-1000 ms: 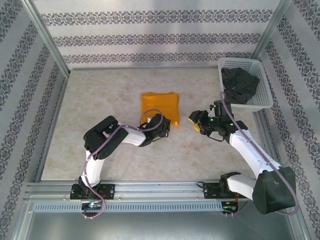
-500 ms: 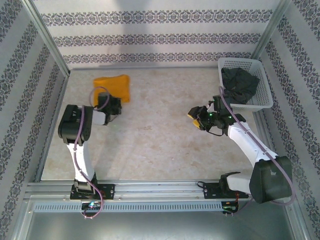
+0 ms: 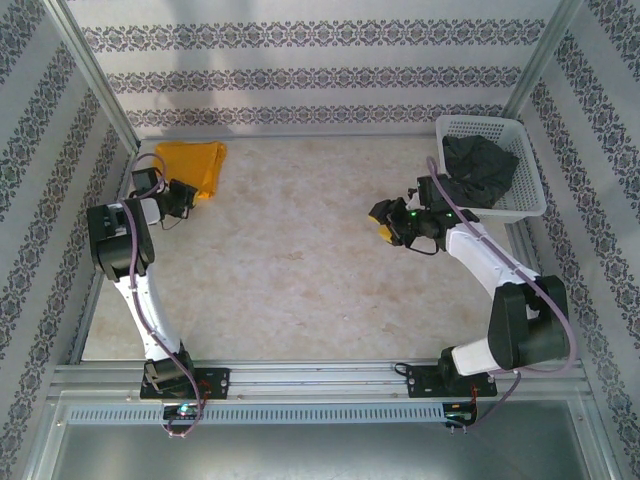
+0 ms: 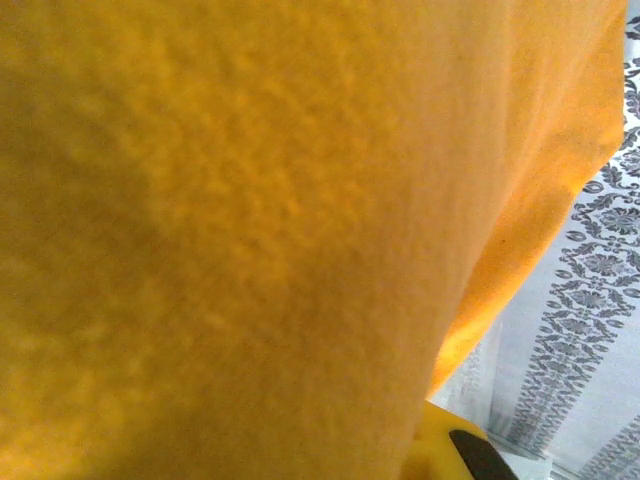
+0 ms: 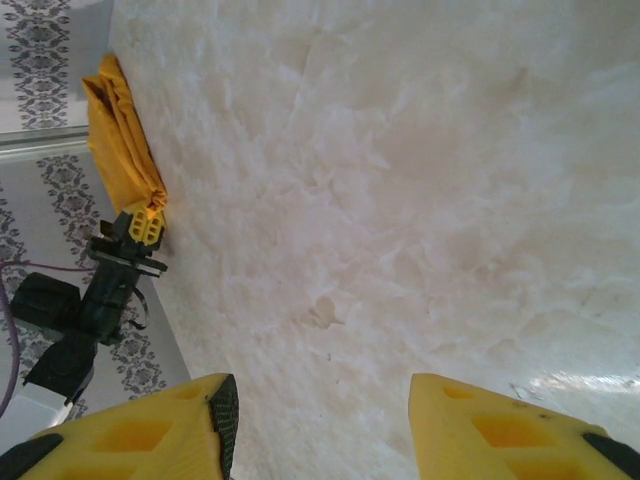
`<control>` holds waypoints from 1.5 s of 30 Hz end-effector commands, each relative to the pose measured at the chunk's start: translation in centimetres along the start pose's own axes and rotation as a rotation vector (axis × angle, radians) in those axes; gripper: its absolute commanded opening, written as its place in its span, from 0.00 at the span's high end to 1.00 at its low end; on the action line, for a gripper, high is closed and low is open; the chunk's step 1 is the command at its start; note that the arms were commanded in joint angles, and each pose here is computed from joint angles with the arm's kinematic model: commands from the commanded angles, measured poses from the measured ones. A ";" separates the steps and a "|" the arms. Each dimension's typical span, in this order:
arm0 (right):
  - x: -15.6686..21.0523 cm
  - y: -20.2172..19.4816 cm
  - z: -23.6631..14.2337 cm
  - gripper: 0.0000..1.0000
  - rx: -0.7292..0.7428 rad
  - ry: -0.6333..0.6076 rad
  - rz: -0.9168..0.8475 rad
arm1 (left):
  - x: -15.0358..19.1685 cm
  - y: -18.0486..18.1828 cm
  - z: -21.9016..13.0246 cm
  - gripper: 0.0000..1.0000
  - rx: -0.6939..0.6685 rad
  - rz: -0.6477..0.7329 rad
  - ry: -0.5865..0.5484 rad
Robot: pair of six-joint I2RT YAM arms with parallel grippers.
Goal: Fold and stack the t-shirts
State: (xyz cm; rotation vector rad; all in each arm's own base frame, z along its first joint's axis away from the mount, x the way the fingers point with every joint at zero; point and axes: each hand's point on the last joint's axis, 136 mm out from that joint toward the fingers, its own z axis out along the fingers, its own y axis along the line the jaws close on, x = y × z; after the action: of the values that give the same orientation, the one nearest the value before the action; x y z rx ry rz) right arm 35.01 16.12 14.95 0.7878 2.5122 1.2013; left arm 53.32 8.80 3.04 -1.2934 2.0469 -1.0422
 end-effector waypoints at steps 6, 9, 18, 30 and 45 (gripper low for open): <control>0.4 9.3 -1.6 0.48 -0.345 -0.052 -0.243 | 0.2 -1.3 -1.5 0.46 -0.006 0.047 -0.005; 0.2 11.7 -3.5 0.42 -0.468 -0.122 -0.286 | 1.2 -3.5 -4.0 0.00 0.012 0.098 -0.052; -0.9 11.0 -5.5 0.02 -0.394 -0.190 -0.282 | 8.5 -6.9 -13.2 0.00 -0.019 0.289 -0.279; -8.5 -4.5 -14.3 0.02 0.628 -0.764 -0.598 | 11.9 -2.1 -23.8 0.00 -0.509 0.935 -0.686; -12.0 -9.5 -7.6 0.02 0.520 -0.889 -0.892 | 10.5 -0.3 -14.3 0.00 -0.277 1.192 -0.654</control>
State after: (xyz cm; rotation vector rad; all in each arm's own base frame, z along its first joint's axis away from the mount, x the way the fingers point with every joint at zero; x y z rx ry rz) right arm 35.30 -0.56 8.85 0.1414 2.1636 -0.1979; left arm 34.28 4.41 6.66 -0.3206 2.0936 0.2483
